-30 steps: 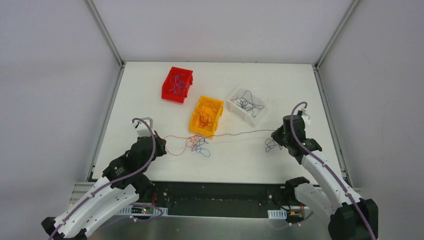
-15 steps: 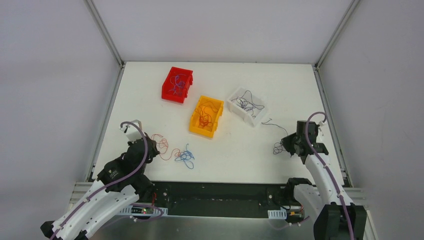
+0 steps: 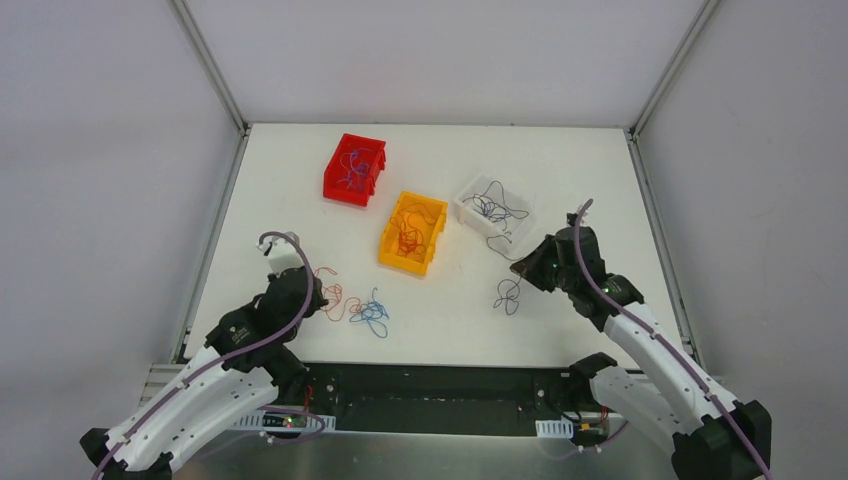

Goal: Untangle the cables

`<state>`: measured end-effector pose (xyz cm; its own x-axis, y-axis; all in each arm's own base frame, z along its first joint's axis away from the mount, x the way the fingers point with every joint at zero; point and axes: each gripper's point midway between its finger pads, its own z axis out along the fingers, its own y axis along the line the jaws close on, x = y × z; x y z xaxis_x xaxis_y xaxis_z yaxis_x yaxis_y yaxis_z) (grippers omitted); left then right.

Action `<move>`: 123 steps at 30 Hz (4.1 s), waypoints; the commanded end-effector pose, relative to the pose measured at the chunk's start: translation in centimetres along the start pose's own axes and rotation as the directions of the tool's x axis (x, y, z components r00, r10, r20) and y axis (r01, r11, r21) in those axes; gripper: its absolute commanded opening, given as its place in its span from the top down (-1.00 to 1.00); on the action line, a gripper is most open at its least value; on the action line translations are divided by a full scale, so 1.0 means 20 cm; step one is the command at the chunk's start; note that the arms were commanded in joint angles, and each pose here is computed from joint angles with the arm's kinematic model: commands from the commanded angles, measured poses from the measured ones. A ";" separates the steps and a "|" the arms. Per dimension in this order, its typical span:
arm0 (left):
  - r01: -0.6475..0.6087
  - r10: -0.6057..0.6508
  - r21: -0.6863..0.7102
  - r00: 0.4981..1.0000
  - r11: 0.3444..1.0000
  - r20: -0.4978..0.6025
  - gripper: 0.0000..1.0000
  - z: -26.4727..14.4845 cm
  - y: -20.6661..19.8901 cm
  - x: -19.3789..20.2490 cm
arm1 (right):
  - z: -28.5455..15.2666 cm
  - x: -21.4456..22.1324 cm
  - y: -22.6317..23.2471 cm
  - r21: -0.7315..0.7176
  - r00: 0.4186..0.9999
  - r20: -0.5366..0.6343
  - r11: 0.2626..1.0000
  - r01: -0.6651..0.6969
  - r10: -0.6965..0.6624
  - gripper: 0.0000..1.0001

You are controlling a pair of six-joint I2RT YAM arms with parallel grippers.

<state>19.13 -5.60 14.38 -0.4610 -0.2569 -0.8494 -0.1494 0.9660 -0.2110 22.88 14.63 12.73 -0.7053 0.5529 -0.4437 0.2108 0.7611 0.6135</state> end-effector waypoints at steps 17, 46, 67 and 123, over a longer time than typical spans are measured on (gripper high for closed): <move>-0.032 0.031 0.094 0.999 0.995 0.018 1.00 -0.02 -0.11 -0.09 | -0.21 -0.74 0.68 -0.139 0.933 0.335 0.973 0.186 -0.130 1.00; -0.025 0.023 0.112 1.000 0.993 0.014 1.00 -0.02 -0.14 -0.09 | 0.56 -0.82 0.43 0.156 0.958 0.057 0.950 0.270 -0.281 1.00; -0.029 0.029 0.120 1.000 0.992 0.002 1.00 -0.02 -0.14 -0.07 | 0.97 -0.46 0.00 0.336 0.938 -0.229 0.883 0.326 -0.259 1.00; -0.176 0.364 0.826 0.930 0.535 -0.038 1.00 -0.44 -1.23 -0.27 | -0.12 -0.08 0.58 -0.440 0.898 0.071 0.795 0.418 -0.433 -0.69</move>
<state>17.45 -28.28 27.16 -0.5782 0.1100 -0.8085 0.6840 0.6055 -0.4068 26.37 18.51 19.52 -0.7018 0.1977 -0.6844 -0.2526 0.8292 0.4985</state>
